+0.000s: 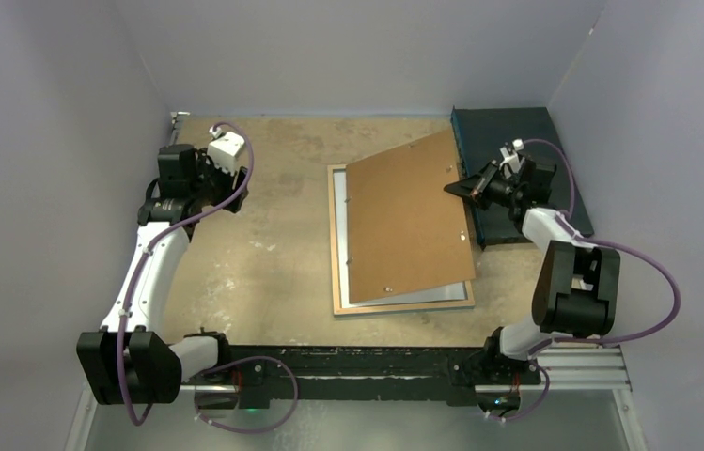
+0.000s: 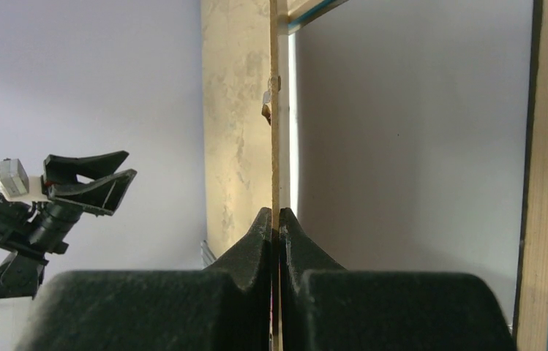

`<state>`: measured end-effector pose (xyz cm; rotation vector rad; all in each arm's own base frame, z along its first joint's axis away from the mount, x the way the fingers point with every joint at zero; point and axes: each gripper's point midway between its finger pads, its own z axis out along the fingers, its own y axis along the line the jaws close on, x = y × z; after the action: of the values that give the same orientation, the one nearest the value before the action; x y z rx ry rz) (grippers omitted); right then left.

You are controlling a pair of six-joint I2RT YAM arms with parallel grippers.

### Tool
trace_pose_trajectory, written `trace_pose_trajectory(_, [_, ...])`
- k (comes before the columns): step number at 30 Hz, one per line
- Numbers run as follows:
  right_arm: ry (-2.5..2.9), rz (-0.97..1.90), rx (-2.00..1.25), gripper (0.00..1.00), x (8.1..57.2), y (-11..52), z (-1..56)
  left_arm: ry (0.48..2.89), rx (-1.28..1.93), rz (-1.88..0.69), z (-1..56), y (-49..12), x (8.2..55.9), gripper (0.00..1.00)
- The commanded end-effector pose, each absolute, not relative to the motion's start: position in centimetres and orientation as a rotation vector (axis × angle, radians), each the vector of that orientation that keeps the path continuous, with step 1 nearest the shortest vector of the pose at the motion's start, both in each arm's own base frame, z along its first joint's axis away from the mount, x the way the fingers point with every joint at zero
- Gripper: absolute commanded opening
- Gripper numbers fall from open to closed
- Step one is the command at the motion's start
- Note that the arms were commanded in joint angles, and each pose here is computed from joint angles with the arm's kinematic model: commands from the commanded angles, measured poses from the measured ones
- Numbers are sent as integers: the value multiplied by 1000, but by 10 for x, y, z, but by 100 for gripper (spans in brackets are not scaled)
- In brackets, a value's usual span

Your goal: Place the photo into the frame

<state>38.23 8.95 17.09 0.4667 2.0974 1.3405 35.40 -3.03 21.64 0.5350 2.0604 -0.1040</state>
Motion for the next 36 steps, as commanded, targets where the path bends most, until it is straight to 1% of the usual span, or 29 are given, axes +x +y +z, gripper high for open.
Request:
trace_pose_trajectory(1, [2089,1386,396,0,383,105,183,2030,530,-102,222,-31,359,59])
trace_pose_trajectory(21, [2148,1379,390,0,390,120,157,2025,533,-80,222,-29,359,58])
trace_pose_trajectory(27, [2173,1380,353,0,391,134,151,2025,532,-78,221,-28,359,58])
trace_pose_trajectory(32, [2170,1377,384,0,388,138,141,2027,528,-63,222,-26,360,57])
trace_pose_trajectory(36, [2177,1370,404,0,379,159,132,2038,524,-57,219,-24,361,58])
